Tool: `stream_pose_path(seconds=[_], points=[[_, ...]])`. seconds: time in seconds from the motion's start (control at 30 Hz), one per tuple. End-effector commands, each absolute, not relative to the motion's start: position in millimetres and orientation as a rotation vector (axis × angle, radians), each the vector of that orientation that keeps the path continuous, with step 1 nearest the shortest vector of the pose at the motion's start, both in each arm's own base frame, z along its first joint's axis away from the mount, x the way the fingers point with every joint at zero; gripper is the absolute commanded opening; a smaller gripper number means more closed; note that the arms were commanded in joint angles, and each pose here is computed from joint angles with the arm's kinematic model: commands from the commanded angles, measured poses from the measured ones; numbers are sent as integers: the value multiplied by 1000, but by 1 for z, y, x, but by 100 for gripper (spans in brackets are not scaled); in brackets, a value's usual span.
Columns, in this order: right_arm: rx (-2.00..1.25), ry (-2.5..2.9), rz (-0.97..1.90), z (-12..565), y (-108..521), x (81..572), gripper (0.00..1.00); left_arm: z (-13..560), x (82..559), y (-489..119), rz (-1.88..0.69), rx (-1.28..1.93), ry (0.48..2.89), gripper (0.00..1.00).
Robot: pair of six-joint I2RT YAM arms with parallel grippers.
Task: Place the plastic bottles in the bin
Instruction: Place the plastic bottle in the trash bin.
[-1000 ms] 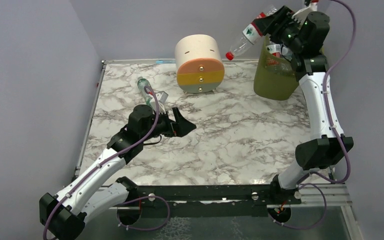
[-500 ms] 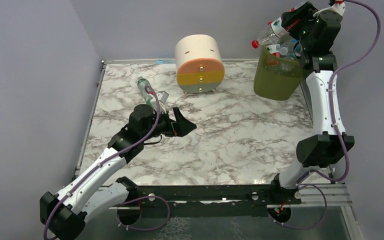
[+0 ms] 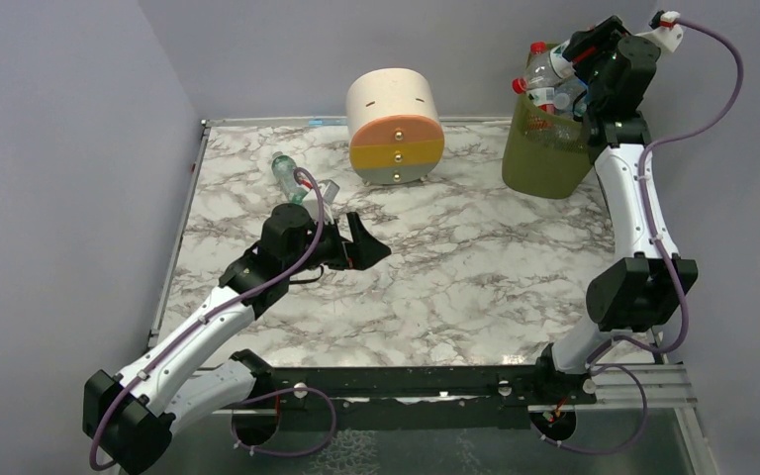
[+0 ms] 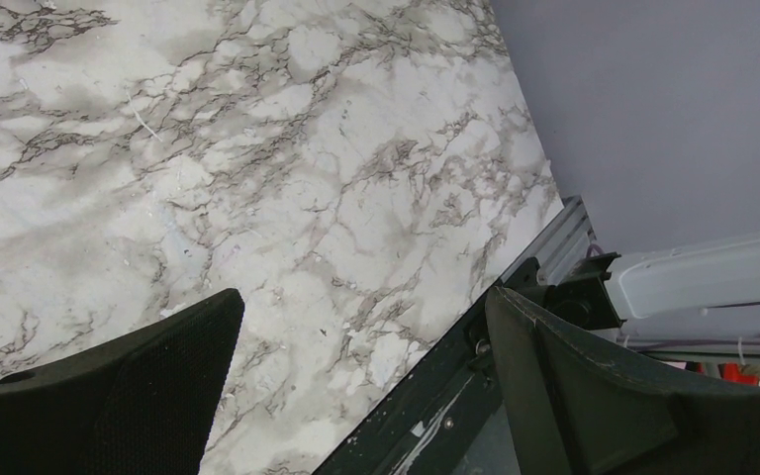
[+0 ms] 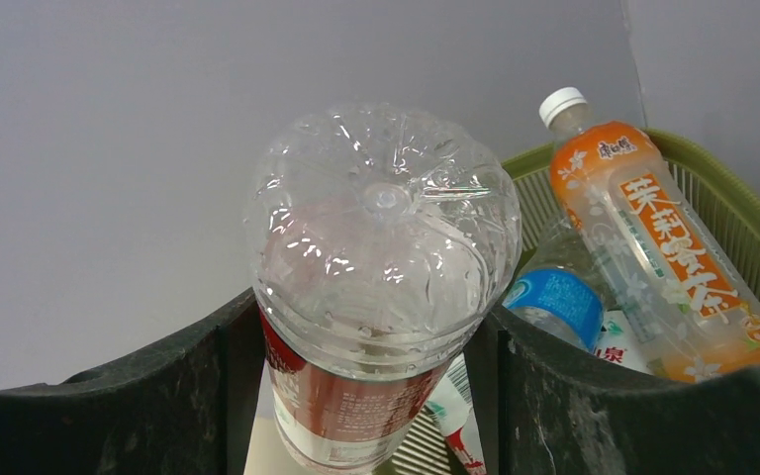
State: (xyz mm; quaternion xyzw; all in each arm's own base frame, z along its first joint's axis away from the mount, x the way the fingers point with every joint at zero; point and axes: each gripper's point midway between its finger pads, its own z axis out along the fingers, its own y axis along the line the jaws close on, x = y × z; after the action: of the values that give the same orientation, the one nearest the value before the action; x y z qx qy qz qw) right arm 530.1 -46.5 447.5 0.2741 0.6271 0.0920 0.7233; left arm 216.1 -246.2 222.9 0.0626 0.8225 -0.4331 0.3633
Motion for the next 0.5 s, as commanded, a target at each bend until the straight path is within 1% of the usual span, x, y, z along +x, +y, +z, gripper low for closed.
stream_pose_path(seconds=[0.0,0.13,0.47], points=[[684,1232,168,468,-68,521,70,239,216,-250,-1124,209,2079,99],[705,1197,182,470,-70,518,70,238,216,-250,-1117,214,2087,99],[719,1052,192,488,-79,492,70,235,218,-252,-1119,218,2094,99]])
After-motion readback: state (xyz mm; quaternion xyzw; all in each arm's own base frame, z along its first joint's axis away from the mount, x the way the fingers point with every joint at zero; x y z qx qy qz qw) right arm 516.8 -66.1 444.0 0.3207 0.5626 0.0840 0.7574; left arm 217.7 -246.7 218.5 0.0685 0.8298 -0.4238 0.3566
